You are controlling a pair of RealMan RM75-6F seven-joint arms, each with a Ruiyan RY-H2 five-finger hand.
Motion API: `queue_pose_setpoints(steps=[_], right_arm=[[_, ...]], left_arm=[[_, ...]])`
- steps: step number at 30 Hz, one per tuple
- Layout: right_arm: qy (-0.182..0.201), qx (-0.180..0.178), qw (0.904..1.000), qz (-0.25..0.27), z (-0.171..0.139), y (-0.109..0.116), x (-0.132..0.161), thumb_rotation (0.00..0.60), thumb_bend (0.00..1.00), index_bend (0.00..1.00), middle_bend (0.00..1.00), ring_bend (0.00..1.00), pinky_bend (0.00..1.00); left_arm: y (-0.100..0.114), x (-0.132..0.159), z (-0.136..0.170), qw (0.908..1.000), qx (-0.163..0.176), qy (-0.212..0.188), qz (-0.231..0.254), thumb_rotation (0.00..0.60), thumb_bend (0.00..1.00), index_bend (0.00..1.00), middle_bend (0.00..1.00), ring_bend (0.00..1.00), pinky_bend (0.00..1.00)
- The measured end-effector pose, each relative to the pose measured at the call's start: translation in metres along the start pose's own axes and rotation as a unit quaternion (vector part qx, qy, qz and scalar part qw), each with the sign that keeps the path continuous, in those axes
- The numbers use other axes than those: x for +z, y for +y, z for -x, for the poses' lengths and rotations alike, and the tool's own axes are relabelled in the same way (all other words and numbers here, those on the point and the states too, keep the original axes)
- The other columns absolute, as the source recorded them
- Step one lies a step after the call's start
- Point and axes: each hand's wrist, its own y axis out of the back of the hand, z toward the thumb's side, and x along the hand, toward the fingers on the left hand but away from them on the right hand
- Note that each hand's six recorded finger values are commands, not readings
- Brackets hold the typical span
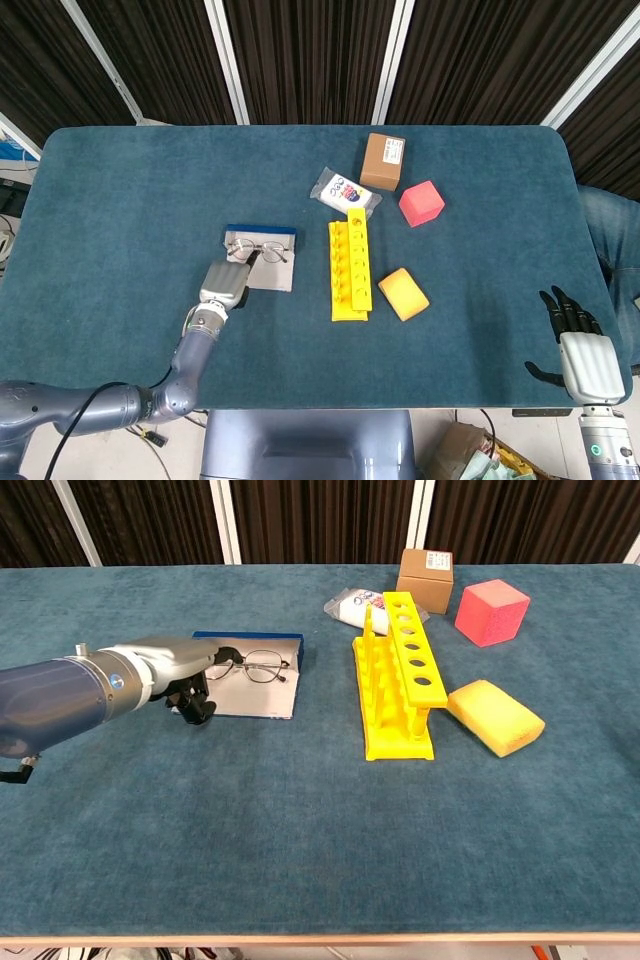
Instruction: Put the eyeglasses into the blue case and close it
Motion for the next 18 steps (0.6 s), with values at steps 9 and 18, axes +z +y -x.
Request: queue_pose_setpoints(steps=[9, 18], right_arm=[[-0.003, 0.0, 1.0, 0.001, -0.0004, -0.0001, -0.0005, 0.6, 0.13, 0.0, 0.0, 0.11, 0.19], [-0.005, 0.001, 1.0, 0.0, -0.0005, -0.0001, -0.0011, 0.6, 0.13, 0.0, 0.0, 0.11, 0.19]], left_arm=[[0.0007, 0.002, -0.0031, 0.9999, 0.011, 0.004, -0.004, 0.6, 0.54, 0.0, 0.8, 0.76, 0.83], [-0.0028, -0.0005, -0.0089, 0.9998, 0.006, 0.016, -0.005, 0.6, 0.54, 0.0, 0.8, 0.77, 0.83]])
